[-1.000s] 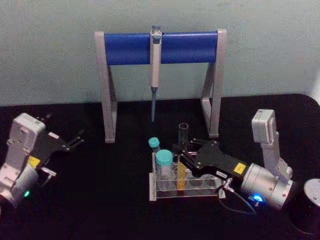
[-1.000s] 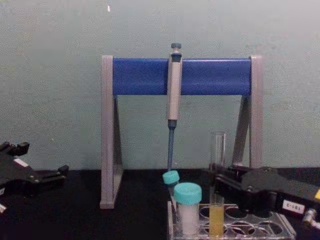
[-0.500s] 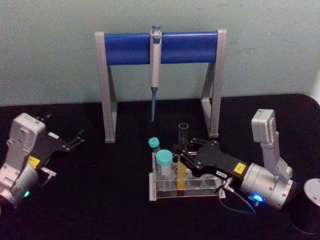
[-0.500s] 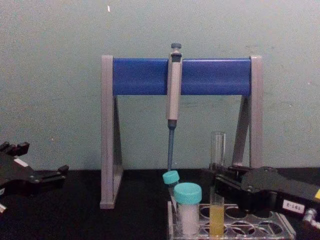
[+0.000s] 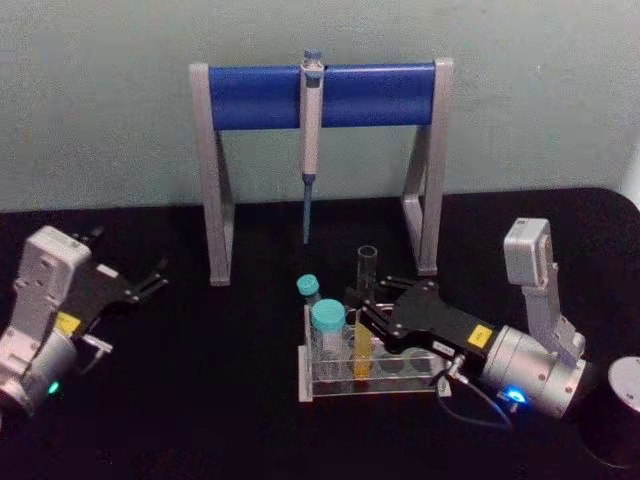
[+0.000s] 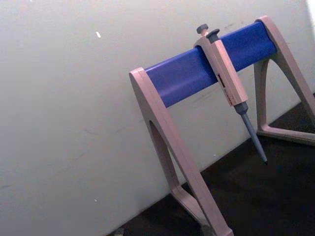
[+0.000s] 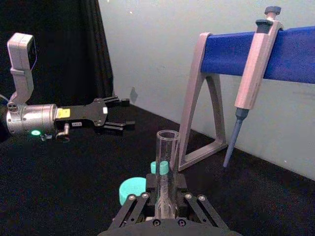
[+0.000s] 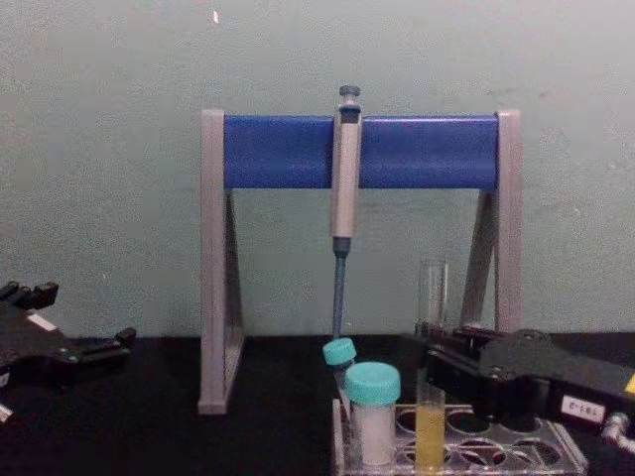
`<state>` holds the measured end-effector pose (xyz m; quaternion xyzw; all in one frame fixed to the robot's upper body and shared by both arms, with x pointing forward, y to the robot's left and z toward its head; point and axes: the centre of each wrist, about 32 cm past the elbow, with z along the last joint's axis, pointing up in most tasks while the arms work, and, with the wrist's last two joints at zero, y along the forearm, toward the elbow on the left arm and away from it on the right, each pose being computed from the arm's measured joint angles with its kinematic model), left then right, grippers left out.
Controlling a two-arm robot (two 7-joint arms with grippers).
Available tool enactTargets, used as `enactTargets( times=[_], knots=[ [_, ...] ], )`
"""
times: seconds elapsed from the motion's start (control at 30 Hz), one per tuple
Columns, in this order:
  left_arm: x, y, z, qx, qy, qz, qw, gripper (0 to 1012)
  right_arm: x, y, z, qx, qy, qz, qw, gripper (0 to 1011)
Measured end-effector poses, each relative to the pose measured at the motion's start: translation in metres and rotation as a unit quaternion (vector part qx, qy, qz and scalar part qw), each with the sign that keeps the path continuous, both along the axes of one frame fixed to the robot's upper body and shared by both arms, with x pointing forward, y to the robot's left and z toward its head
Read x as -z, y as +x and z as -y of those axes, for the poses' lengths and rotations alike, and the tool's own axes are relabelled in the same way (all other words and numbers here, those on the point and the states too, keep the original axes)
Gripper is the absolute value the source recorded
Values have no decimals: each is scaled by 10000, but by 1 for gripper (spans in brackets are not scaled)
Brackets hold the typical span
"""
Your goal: Pick up the test tube from the test tube rack, shake it, then place it back into the test tube rack.
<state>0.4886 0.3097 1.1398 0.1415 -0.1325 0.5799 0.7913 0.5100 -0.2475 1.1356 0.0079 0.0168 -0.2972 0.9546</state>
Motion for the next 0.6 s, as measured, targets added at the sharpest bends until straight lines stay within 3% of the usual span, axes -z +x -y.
enactTargets(
  times=[0.1, 0.6],
  knots=[
    [0, 0, 0, 0, 0, 0, 10000, 1001, 0, 0, 0, -1, 2, 1, 10000, 284],
    [0, 0, 0, 0, 0, 0, 10000, 1001, 0, 0, 0, -3, 6, 1, 10000, 761]
  ],
)
